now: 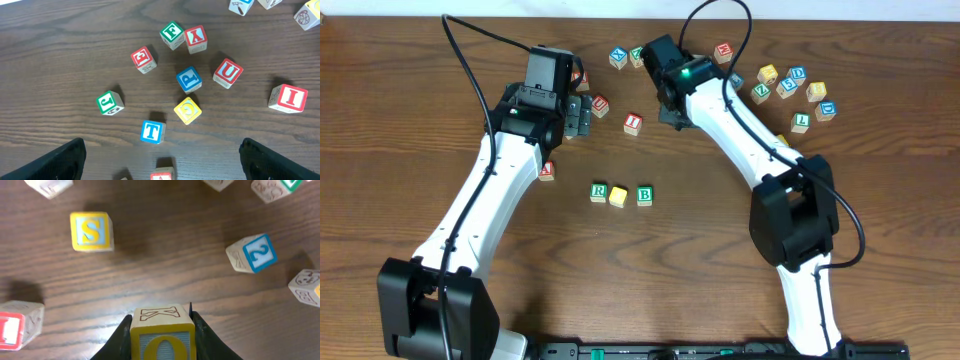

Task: Spell out ROBOT
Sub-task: 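Lift the yellow O block and carry it toward the front row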

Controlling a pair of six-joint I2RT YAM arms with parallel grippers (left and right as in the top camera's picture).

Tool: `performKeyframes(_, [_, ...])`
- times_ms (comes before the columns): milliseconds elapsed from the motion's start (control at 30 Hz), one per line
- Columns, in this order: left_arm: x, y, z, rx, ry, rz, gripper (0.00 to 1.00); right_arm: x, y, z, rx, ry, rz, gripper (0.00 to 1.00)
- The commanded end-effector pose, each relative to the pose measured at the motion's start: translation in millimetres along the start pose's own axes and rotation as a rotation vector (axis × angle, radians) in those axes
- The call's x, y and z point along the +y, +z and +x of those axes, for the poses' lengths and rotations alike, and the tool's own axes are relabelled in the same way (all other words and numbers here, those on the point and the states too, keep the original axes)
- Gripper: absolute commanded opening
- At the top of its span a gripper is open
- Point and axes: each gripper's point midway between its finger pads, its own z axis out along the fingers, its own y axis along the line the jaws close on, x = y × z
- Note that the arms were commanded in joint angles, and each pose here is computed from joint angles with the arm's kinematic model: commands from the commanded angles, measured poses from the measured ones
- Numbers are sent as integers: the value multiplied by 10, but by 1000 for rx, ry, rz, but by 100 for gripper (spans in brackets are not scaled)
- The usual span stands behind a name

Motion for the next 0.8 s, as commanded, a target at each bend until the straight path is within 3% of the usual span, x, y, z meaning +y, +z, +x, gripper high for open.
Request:
performKeyframes(0, [77,-118,-115,-37,-9,-15,96,-124,-170,-241,-66,64,-18,13])
performKeyframes(267, [78,-118,-114,-37,-9,-15,96,-255,74,-87,-68,119,-90,14])
performKeyframes(767, [77,-118,-115,-37,-9,-15,96,-379,-187,423,-105,115,-148,15])
